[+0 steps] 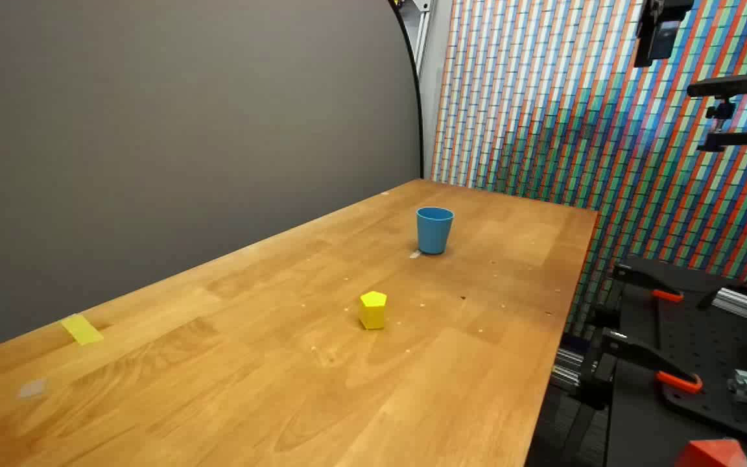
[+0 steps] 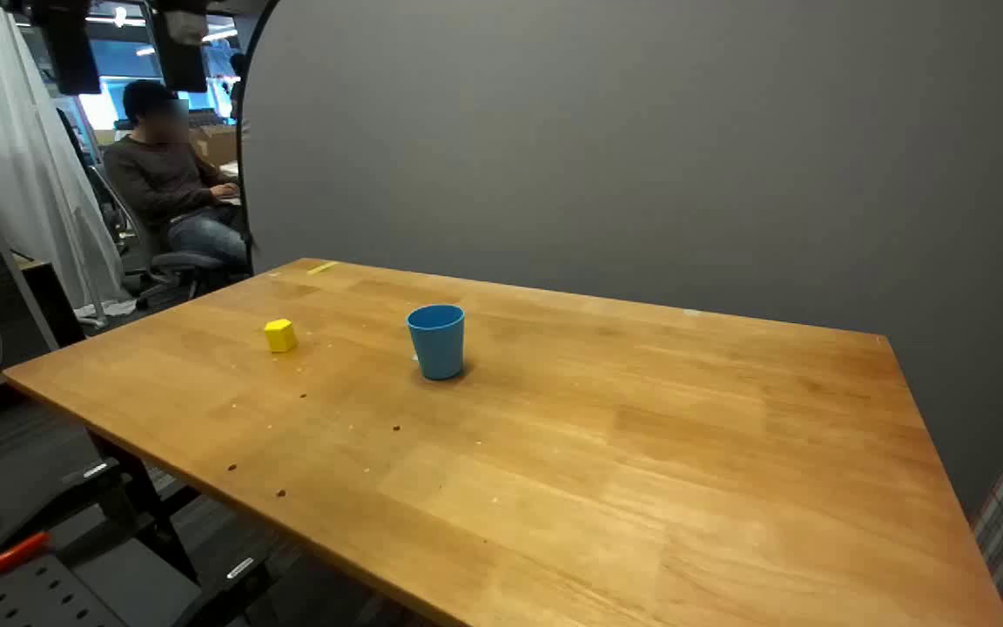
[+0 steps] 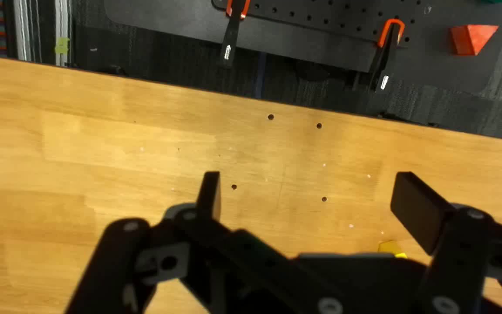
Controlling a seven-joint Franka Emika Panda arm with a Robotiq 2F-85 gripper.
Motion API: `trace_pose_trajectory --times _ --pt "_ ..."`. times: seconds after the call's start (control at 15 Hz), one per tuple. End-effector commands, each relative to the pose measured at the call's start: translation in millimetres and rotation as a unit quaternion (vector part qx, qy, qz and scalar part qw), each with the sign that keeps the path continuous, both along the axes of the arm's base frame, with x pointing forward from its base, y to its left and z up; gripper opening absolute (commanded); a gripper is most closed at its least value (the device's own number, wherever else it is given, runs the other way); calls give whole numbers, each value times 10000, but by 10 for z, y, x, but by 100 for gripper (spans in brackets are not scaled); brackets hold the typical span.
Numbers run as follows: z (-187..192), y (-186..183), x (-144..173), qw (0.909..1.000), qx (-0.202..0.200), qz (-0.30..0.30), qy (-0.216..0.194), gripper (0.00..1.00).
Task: Put the yellow block in the blue cup
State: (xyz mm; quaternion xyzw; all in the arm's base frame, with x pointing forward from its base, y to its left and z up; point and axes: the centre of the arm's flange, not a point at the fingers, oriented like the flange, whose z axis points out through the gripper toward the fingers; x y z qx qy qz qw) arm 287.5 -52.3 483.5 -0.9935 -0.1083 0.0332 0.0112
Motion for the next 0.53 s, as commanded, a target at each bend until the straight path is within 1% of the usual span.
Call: trace_pose_trajectory --times 0.0,0.47 --pt "5 -1 1 10000 -1 -1 -8 100" --pt "19 -2 2 10000 -2 -2 -25 100"
